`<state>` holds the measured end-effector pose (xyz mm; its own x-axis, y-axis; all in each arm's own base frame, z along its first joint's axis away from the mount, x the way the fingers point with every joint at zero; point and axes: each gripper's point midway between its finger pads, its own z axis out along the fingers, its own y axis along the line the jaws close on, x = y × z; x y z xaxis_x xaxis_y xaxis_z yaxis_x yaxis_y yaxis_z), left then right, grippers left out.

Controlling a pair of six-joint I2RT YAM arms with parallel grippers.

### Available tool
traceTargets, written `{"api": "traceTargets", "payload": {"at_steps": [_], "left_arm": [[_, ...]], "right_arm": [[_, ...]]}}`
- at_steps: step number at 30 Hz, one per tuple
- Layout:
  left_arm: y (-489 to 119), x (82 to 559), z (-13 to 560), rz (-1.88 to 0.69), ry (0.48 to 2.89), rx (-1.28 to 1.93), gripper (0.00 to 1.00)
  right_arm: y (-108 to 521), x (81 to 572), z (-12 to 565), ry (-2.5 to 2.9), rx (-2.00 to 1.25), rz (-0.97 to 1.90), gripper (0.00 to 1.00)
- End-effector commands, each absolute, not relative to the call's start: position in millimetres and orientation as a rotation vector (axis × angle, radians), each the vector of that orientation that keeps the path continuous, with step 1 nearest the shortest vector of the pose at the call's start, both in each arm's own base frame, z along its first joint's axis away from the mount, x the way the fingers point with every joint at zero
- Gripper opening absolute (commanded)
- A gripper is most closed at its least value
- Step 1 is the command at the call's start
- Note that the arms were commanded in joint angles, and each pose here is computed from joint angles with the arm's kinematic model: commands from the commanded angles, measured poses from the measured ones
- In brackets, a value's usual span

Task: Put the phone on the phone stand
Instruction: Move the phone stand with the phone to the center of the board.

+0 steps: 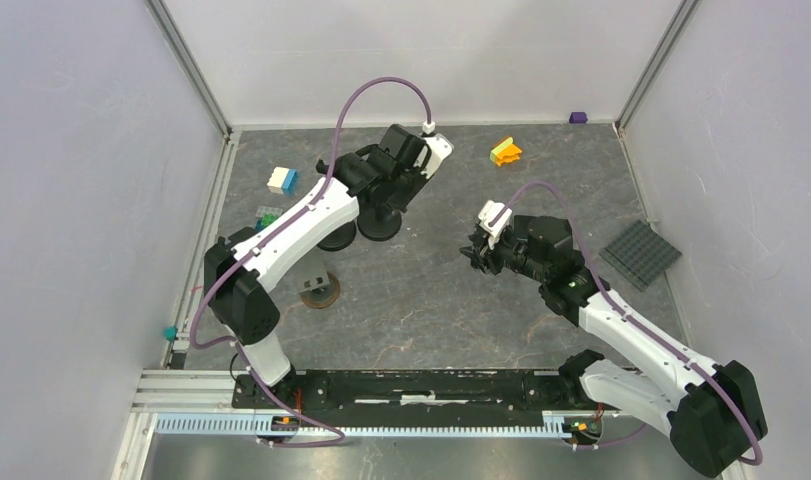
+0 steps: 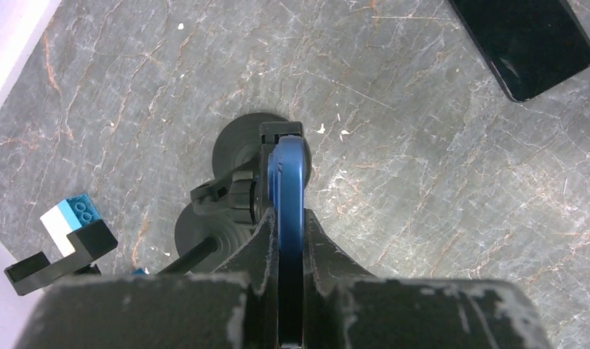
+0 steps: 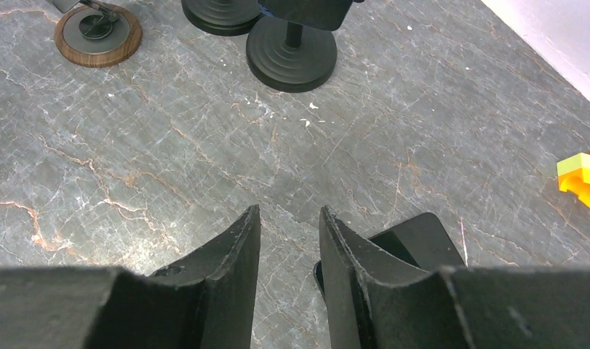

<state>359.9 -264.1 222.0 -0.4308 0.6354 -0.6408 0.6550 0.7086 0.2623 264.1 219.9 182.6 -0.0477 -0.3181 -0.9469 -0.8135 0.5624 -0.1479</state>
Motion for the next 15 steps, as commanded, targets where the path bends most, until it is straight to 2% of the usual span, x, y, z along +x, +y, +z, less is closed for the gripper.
{"api": "traceTargets", "payload": {"at_steps": [1,9,15], "left_arm": [[-270,355,228,-0.065,2.125,1.040,0.02],[-280,351,239,-0.149,2.098,1.053,0.02],[-289,344,257,-0.287,2.087,1.056,0.02]], "right_arm": [[225,265,193,1.590,-0.985,0.541,0.41],[231,275,197,1.587,-0.972,0.551,0.44],[244,289,212,1.557,-0.953,0.578,0.56]]}}
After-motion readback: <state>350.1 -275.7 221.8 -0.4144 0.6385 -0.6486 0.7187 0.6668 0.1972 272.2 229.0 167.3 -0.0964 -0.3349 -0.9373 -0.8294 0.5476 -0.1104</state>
